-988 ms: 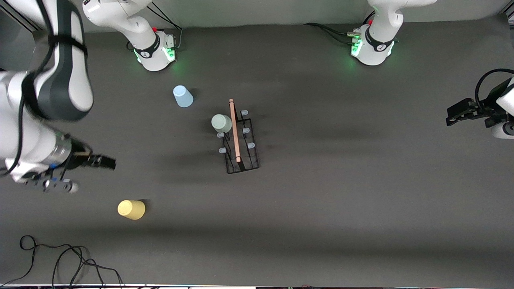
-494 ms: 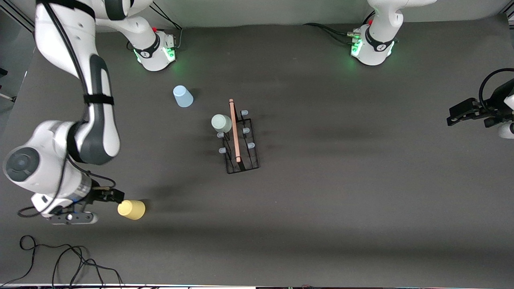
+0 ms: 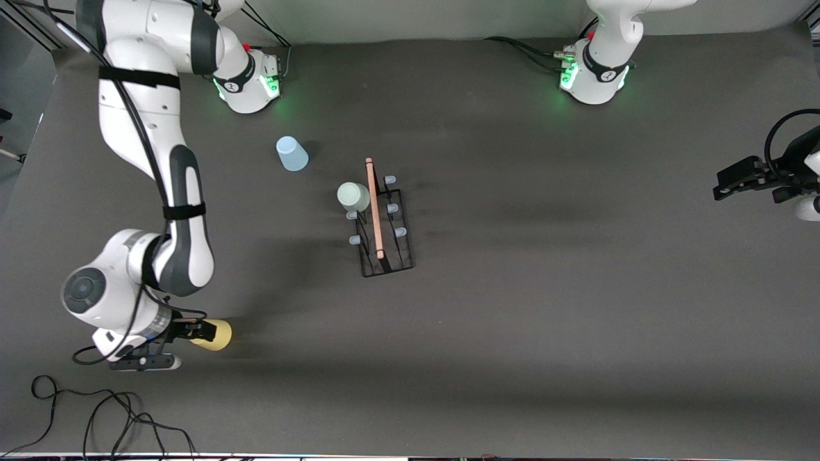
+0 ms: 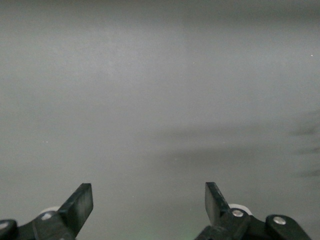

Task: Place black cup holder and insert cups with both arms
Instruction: 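Move the right gripper to the yellow cup and grasp it, then carry the yellow cup with the right gripper over the holder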

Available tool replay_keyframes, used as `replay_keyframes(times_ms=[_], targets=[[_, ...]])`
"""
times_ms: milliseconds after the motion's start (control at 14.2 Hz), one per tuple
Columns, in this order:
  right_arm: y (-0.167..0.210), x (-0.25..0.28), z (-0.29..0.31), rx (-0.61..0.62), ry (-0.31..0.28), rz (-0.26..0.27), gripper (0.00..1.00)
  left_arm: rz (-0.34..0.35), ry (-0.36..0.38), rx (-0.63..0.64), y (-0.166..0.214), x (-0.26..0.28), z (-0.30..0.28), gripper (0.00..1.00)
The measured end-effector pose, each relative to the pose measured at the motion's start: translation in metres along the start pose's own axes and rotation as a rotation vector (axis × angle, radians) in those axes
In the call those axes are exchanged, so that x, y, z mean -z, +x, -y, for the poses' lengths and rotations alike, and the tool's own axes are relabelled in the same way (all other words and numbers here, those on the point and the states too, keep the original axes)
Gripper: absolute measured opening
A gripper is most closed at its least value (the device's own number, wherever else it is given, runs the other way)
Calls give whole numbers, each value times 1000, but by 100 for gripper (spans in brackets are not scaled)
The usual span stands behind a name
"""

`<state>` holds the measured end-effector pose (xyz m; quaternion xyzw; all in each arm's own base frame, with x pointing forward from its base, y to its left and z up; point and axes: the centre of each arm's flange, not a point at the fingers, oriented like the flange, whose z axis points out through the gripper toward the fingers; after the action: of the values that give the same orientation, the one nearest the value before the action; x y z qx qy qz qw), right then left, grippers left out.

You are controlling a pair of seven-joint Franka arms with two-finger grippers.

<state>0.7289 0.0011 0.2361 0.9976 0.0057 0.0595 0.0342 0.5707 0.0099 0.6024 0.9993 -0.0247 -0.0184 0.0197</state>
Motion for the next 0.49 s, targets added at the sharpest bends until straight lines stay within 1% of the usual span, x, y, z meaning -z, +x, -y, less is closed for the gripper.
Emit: replay_keyframes(times_ms=[212,282,353,423,494], targets=[[-2,-11,7,4,6,11,100,4,0,0,0,0,0,100],[-2,-14,7,4,9,14,95,4,0,0,0,0,0,100],[-3,-17,8,3,15,18,85,4,0,0,0,0,0,100],[-3,-17,7,1,20,18,72,4,0,0,0,0,0,100],[-1,-15,6,0,23,15,68,4,0,0,0,0,0,100]])
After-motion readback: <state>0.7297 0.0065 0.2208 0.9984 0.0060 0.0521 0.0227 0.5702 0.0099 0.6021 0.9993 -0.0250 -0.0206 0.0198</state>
